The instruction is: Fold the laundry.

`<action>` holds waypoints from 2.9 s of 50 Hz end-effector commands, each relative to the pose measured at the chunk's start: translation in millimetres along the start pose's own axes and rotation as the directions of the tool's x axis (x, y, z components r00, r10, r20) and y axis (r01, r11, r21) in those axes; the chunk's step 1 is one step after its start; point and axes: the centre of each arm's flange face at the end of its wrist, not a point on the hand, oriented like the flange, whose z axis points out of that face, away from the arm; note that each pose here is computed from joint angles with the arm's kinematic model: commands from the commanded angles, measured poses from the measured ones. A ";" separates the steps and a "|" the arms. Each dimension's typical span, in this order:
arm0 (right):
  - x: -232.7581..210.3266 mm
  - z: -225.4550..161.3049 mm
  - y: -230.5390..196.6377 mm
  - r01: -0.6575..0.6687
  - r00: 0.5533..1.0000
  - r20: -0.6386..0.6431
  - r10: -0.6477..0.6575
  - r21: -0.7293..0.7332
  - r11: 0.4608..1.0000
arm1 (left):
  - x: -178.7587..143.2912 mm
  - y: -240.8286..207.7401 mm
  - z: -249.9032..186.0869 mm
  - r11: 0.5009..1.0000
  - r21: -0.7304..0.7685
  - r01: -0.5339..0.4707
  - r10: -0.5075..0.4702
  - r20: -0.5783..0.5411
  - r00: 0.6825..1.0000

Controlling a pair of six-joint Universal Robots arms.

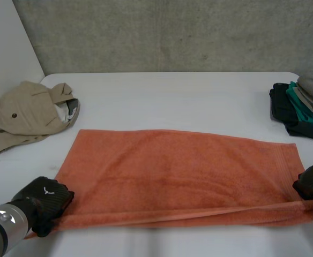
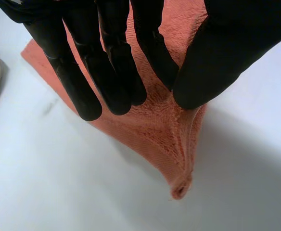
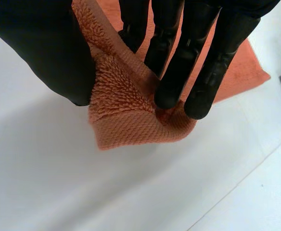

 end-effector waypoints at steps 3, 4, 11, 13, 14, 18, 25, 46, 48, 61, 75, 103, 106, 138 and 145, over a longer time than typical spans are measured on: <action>-3.8 23.0 -16.7 0.007 0.996 -0.084 0.001 0.091 0.996 | -14.6 -27.1 37.8 0.989 0.142 -0.027 0.015 0.086 0.996; -4.1 23.0 -16.5 0.003 0.997 -0.075 0.003 0.087 0.996 | -14.3 -27.1 39.7 0.990 0.140 -0.019 0.008 0.081 0.997; 0.2 18.6 -20.7 -0.036 0.999 0.039 0.034 0.044 0.998 | -9.3 -28.2 43.0 0.990 0.141 0.012 -0.020 0.054 0.998; 3.4 19.1 -21.9 -0.049 0.996 0.077 0.047 0.025 0.998 | -9.7 -28.0 43.1 0.990 0.140 0.011 -0.019 0.055 0.998; 4.2 19.6 -22.2 -0.053 0.995 0.092 0.051 0.018 0.998 | -9.7 -28.0 43.1 0.990 0.140 0.013 -0.021 0.055 0.998; 8.0 23.1 -23.2 -0.065 0.986 0.155 0.067 -0.013 0.998 | -10.7 -27.3 43.8 0.990 0.137 0.016 -0.024 0.057 0.998; 19.7 42.3 -22.6 -0.074 0.979 0.190 0.078 -0.027 0.997 | -12.9 -26.1 45.5 0.991 0.132 0.020 -0.028 0.060 0.998; 150.3 -5.0 -172.7 0.256 0.707 -0.590 0.389 0.727 0.638 | -183.3 -215.1 32.4 0.579 0.727 -0.370 -0.307 0.615 0.727; 156.3 -19.5 -183.1 0.305 0.667 -0.594 0.450 0.769 0.562 | -195.8 -227.2 19.3 0.502 0.769 -0.396 -0.387 0.609 0.692; 122.6 11.3 -175.1 0.170 0.743 -0.498 0.446 0.786 0.595 | -168.1 -187.8 57.5 0.555 0.808 -0.195 -0.423 0.477 0.771; 59.2 -80.8 -220.0 0.263 0.867 -0.399 0.298 0.875 0.406 | -88.8 -164.9 123.8 0.587 0.787 0.189 -0.379 0.062 0.923; 32.4 -190.2 -217.4 0.111 0.911 -0.194 0.365 0.965 0.236 | 68.7 -166.0 174.8 0.714 0.592 0.373 -0.154 -0.387 0.909; 29.0 -191.6 -216.3 0.096 0.915 -0.182 0.360 0.965 0.244 | 69.5 -170.1 178.2 0.705 0.606 0.369 -0.161 -0.370 0.915; 60.9 -63.8 -187.3 -0.165 0.895 -0.082 0.439 0.853 0.495 | 3.1 -135.1 34.6 0.763 0.601 0.238 -0.307 0.014 0.952; 51.7 -26.2 -181.9 -0.222 0.896 -0.055 0.440 0.804 0.551 | 78.5 -94.5 9.2 0.856 0.442 0.270 -0.217 -0.166 0.962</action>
